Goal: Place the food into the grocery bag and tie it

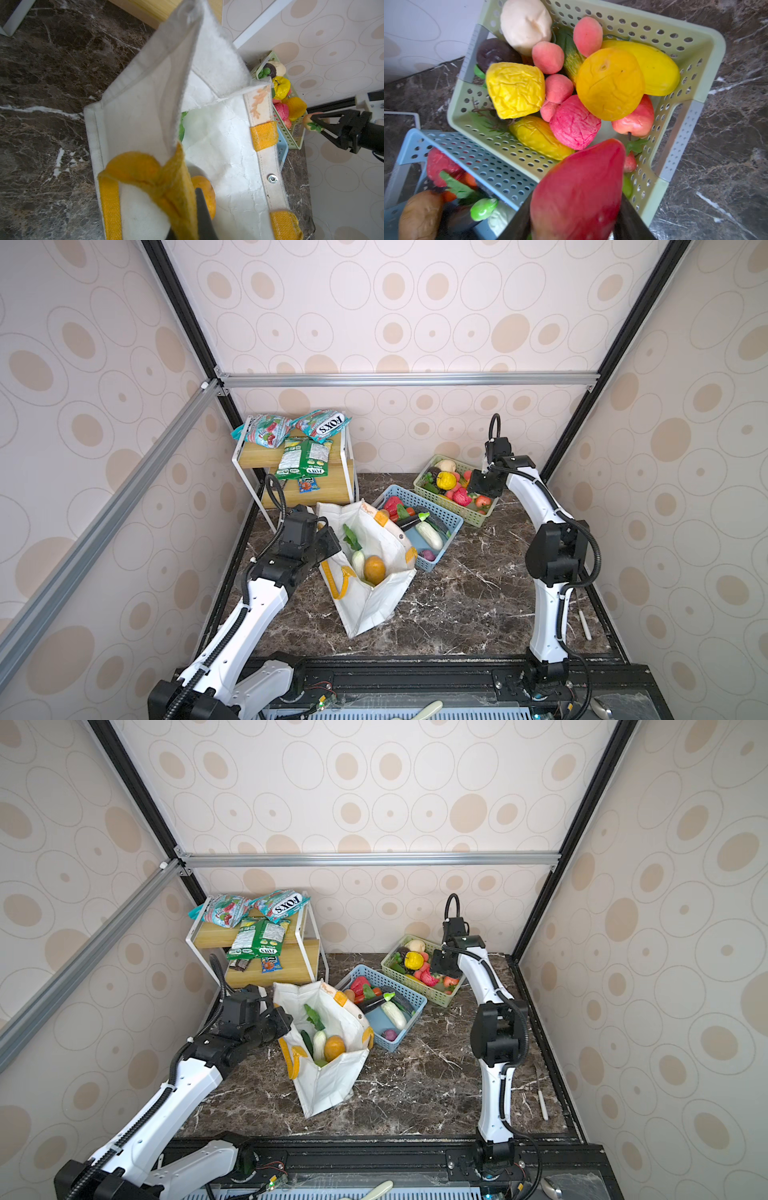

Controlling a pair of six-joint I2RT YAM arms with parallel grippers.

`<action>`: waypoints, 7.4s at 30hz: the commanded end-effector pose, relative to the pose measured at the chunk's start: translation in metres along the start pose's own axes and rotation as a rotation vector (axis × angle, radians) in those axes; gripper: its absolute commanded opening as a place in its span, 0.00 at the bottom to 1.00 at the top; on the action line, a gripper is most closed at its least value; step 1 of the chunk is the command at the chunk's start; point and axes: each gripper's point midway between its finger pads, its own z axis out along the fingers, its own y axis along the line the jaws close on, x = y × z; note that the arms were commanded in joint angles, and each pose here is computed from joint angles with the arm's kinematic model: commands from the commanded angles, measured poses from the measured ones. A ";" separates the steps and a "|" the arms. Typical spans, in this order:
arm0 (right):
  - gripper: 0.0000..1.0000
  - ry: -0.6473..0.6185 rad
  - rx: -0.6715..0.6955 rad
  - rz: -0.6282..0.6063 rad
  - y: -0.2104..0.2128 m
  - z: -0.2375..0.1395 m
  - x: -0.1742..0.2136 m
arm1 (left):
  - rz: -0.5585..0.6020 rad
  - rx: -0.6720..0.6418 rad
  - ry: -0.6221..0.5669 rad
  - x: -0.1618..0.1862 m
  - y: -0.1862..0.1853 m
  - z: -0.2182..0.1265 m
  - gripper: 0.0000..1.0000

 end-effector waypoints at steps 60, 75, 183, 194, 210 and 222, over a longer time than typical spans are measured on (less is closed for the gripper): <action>0.46 0.345 -0.673 -0.617 0.309 -0.089 0.262 | 0.062 0.046 -0.028 -0.019 -0.021 0.003 0.00; 0.46 0.379 -0.631 -0.653 0.308 -0.062 0.286 | 0.051 0.062 -0.034 -0.017 -0.021 0.003 0.00; 0.24 0.282 -0.331 -0.600 0.218 -0.034 0.204 | 0.061 0.030 -0.027 -0.017 -0.012 0.009 0.00; 0.14 0.317 -0.535 -0.582 0.249 -0.069 0.222 | 0.045 -0.008 -0.053 -0.020 0.000 0.006 0.00; 0.07 0.387 -0.726 -0.590 0.295 -0.107 0.255 | 0.008 -0.075 -0.078 -0.022 0.030 -0.001 0.00; 0.08 0.366 -0.796 -0.602 0.322 -0.129 0.256 | 0.036 -0.058 -0.088 -0.038 0.032 0.002 0.00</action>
